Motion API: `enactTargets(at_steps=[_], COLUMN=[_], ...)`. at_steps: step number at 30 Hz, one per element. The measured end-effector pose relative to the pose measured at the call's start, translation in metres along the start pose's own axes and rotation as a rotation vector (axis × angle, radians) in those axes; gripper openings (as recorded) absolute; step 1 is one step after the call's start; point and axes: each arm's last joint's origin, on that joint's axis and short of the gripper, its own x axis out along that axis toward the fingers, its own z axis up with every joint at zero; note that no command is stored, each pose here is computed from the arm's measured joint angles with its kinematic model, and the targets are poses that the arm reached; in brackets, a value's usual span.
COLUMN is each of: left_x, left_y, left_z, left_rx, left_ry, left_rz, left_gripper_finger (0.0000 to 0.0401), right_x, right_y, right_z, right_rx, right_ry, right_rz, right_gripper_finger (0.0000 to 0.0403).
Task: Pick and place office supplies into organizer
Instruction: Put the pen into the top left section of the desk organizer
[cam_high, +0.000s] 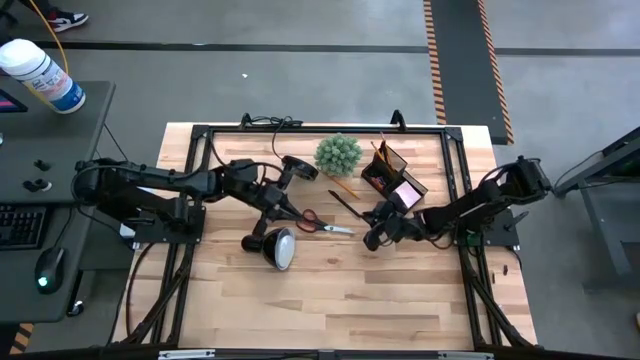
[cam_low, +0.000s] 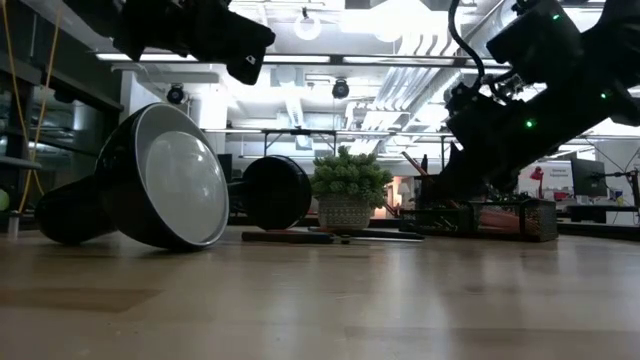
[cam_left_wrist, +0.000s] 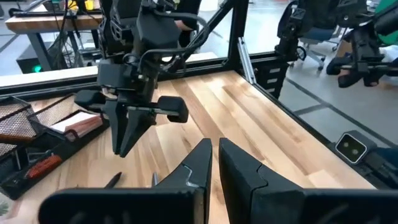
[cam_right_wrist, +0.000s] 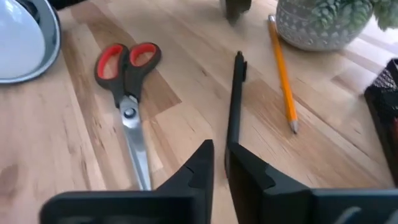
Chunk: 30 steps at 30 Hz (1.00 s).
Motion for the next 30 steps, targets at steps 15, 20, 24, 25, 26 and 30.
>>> enactTargets(at_steps=[15,20,24,25,26,30], left_x=[0.000,0.000,0.000,0.000,0.000,0.001], left_y=[0.000,0.000,0.000,0.000,0.000,0.000], left_z=[0.000,0.000,0.000,0.000,0.000,0.000], left_rx=[-0.001,-0.001,-0.002,-0.002,-0.002,-0.004], left_ry=[0.001,0.001,0.001,0.001,0.001,0.003], left_rz=[0.001,0.001,0.000,0.001,0.001,0.000], left_gripper_finger=[0.0019,0.0019,0.0019,0.0019,0.0019,0.0019], right_x=[-0.005,0.001,0.008,0.010,0.011,0.017], right_y=[0.014,0.016,0.018,0.018,0.018,0.017], right_z=[-0.025,-0.034,-0.042,-0.044,-0.046,-0.052], right_rx=[-0.063,-0.020,-0.004,-0.003,-0.003,0.011], right_ry=[-0.084,-0.087,-0.103,-0.103,-0.104,-0.121], right_rz=[-0.138,-0.136,-0.128,-0.128,-0.129,-0.136], right_gripper_finger=[0.0099,0.0099,0.0099,0.0099,0.0099,0.0099])
